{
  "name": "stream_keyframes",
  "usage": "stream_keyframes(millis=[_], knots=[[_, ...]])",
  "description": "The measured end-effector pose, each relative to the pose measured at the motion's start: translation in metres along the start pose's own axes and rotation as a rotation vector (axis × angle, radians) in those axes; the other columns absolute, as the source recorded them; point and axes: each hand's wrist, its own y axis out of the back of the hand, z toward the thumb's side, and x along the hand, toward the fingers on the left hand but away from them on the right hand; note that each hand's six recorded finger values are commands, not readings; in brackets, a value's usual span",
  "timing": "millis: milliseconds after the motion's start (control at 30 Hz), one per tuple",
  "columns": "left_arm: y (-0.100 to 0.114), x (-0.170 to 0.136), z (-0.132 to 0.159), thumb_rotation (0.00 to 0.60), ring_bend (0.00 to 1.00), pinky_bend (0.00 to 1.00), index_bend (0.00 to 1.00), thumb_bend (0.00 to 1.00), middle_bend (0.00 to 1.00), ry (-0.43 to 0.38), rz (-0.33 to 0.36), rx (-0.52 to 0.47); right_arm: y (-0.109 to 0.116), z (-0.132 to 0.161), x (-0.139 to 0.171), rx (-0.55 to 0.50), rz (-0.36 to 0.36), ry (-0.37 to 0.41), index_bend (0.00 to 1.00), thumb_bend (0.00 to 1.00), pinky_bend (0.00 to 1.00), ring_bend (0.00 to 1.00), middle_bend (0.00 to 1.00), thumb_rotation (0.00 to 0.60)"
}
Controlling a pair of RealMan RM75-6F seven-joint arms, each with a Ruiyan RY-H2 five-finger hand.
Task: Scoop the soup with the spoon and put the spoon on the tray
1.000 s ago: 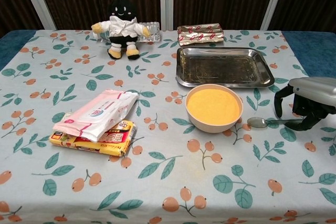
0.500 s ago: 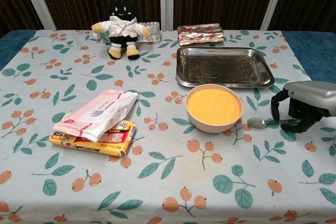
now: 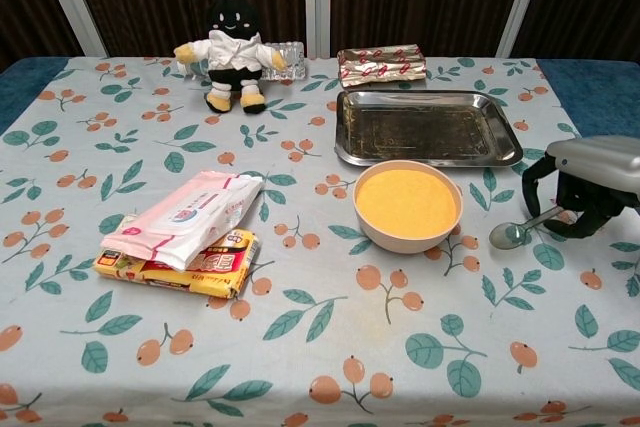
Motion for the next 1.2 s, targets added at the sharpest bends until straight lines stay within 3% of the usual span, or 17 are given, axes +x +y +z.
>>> stream_keyframes(millis=[333,533,833,1200], knots=[[0.003,-0.001,0.000,0.600,0.10,0.11,0.24,0.07,0.12,-0.001,0.011,-0.001,0.085,0.024,-0.005,0.266,-0.136,0.111,0.64,0.37,1.00,1.00,1.00,0.600],[0.004,-0.003,-0.004,0.600,0.10,0.11,0.24,0.07,0.12,0.008,0.019,-0.004,0.111,0.059,-0.020,0.451,-0.175,0.188,0.69,0.38,1.00,1.00,1.00,0.600],[0.002,-0.007,-0.012,0.600,0.10,0.11,0.24,0.06,0.12,0.028,0.012,-0.010,0.111,0.117,-0.040,0.694,-0.208,0.289,0.74,0.39,1.00,1.00,1.00,0.600],[-0.002,-0.011,-0.019,0.600,0.10,0.11,0.24,0.06,0.12,0.041,0.005,-0.007,0.090,0.143,-0.044,0.945,-0.251,0.324,0.76,0.40,1.00,1.00,1.00,0.600]])
